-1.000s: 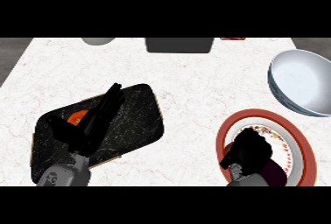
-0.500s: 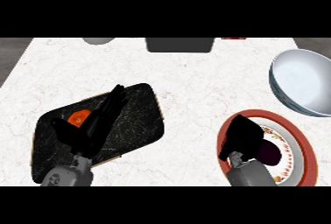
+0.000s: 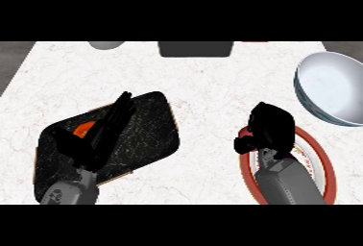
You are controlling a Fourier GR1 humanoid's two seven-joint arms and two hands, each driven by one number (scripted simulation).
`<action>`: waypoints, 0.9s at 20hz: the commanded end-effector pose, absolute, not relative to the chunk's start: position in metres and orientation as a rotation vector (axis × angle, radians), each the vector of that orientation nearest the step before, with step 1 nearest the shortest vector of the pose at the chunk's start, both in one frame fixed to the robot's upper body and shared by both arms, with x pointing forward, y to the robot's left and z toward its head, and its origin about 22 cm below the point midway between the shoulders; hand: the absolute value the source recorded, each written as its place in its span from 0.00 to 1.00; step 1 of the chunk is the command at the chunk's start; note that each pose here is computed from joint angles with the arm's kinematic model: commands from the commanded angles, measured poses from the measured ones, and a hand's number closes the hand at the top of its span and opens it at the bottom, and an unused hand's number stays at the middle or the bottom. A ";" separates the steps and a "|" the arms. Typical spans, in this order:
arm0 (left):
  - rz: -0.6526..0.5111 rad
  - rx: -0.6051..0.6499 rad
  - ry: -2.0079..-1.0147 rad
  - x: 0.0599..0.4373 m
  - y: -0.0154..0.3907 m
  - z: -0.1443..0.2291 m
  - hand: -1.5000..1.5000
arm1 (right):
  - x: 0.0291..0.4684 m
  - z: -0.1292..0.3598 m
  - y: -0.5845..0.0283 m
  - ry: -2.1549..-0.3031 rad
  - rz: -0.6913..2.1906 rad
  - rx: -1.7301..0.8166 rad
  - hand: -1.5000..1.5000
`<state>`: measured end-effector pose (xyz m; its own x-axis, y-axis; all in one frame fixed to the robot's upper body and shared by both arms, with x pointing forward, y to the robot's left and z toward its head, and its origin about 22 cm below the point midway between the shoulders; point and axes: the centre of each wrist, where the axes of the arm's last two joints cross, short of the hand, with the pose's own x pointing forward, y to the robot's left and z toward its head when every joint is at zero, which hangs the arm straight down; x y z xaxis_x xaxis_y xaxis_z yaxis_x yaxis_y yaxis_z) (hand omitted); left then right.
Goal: Pick the bell pepper from the plate and place it in the bowl
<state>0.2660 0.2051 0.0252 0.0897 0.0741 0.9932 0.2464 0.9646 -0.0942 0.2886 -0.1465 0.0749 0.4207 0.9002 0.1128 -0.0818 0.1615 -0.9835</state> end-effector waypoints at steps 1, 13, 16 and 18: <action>-0.134 -0.257 -1.491 0.259 0.199 0.021 0.50 | 0.281 0.133 -0.151 -1.015 0.785 -1.249 1.00; -0.125 -0.271 -1.481 0.264 0.205 0.031 0.50 | 0.267 0.231 -0.182 -1.104 0.583 -1.436 1.00; -0.139 -0.276 -1.498 0.275 0.215 0.031 0.50 | 0.279 0.235 -0.183 -1.126 0.561 -1.449 1.00; -0.135 -0.283 -1.488 0.266 0.193 0.034 0.50 | 0.287 0.253 -0.206 -1.148 0.521 -1.443 1.00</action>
